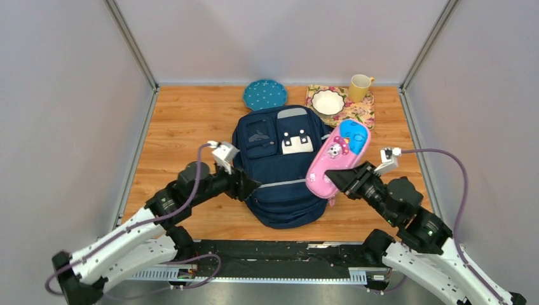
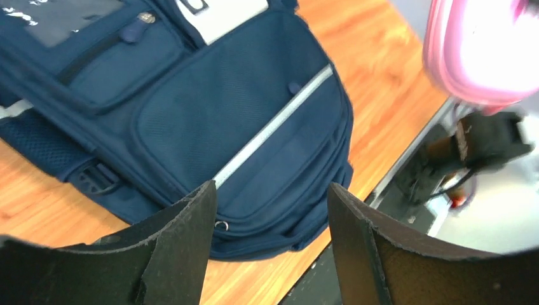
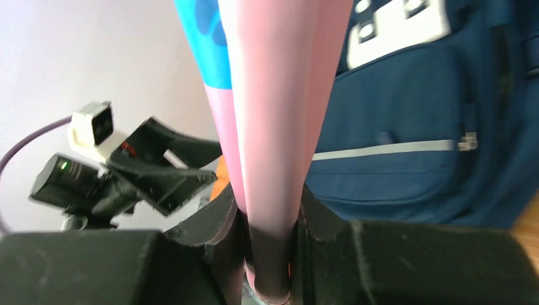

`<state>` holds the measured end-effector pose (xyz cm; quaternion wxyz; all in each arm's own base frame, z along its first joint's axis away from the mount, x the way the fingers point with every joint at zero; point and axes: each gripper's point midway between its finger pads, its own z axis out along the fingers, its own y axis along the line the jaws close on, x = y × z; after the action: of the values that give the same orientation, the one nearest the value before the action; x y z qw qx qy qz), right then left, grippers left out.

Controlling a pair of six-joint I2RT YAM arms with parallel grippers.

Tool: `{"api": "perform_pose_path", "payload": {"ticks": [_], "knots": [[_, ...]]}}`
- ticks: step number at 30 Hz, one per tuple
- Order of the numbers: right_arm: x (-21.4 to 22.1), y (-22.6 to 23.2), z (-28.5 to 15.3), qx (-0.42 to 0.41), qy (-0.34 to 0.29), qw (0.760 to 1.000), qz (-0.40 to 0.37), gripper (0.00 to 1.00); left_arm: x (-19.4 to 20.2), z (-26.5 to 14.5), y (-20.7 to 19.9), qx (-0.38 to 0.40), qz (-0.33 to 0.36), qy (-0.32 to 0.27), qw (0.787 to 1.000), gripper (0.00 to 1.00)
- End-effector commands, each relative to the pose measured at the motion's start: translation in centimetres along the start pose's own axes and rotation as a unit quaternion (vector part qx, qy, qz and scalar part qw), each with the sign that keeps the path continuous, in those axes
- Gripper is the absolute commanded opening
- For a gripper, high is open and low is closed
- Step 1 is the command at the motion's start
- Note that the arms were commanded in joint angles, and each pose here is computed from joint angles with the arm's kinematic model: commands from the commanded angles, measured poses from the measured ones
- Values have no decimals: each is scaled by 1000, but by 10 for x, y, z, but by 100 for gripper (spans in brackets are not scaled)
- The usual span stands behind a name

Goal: Pack the student bag
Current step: Pick up the stationery from the center of the board, then place the stationery in the student bag.

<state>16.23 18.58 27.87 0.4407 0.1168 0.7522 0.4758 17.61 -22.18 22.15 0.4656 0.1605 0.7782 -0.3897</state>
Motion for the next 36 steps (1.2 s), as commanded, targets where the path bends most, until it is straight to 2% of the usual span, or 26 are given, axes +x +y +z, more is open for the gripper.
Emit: {"api": "perform_pose_path", "payload": {"ticks": [1,3,6,8,12,17,23,34,36], "knots": [[-45,-26,-35,99,-86,991,-35,0,18,20,-11,-56,201,52,977,72],[-48,-35,-44,129,-84,987,-47,0,29,38,-40,-43,302,78,949,72],[-52,-39,-54,151,-83,983,-59,0,34,64,-54,-56,385,99,916,73],[-52,-43,-60,155,-84,983,-60,0,44,81,-67,-43,417,109,901,74],[-56,-47,-73,156,-97,981,-57,0,51,98,-72,-44,496,87,863,75],[-62,-53,-86,168,-113,978,-55,0,61,118,-78,-32,514,81,854,76],[-64,-58,-93,173,-123,976,-53,1,88,139,-86,-2,518,119,847,77],[-60,-61,-93,173,-116,977,-52,2,100,166,-72,-50,547,127,826,77],[-59,-62,-93,174,-114,977,-53,2,95,167,-67,-71,553,122,821,73]]}}
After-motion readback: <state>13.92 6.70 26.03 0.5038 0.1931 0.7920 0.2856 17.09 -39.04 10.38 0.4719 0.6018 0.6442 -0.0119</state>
